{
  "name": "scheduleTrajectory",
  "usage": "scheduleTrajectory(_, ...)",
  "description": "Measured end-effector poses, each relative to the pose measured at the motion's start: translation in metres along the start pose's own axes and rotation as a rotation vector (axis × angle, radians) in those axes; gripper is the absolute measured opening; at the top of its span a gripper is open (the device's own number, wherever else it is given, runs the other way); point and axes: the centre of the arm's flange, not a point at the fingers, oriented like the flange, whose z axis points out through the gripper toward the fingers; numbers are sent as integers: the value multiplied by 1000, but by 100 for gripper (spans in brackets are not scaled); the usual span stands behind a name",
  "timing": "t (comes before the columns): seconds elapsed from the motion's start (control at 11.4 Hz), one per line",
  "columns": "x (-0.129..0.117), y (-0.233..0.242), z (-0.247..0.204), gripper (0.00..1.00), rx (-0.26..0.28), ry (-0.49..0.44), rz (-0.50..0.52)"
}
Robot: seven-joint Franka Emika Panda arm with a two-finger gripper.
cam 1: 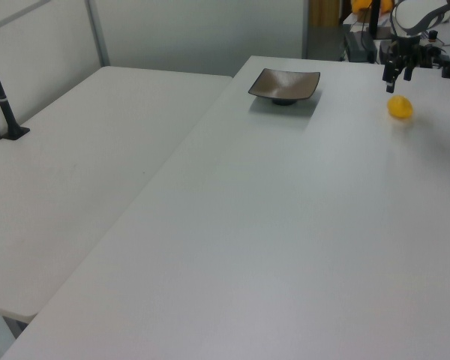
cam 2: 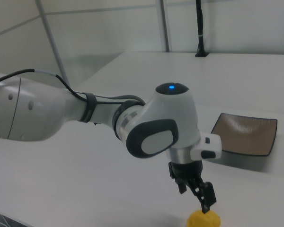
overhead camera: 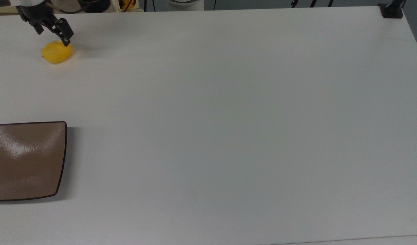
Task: Put potatoes on a ceramic plate
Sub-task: 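Move the open gripper over the yellow potato and lower it, then close the gripper around the yellow potato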
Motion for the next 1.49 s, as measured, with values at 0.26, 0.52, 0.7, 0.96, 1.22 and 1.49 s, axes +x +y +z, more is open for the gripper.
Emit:
scheduleTrajectory(0.26, -2, 4, 21, 100, -5, -10, 12)
scheduleTrajectory(0.52, -2, 9, 47, 100, -18, 13, 25)
scheduleTrajectory(0.7, -4, 11, 62, 100, -24, 14, 29)
scheduleTrajectory(0.96, -4, 11, 82, 100, -34, 27, 27)
scheduleTrajectory(1.22, -4, 10, 89, 98, -36, 20, 26)
scheduleTrajectory(1.49, -4, 10, 89, 82, -36, 20, 26)
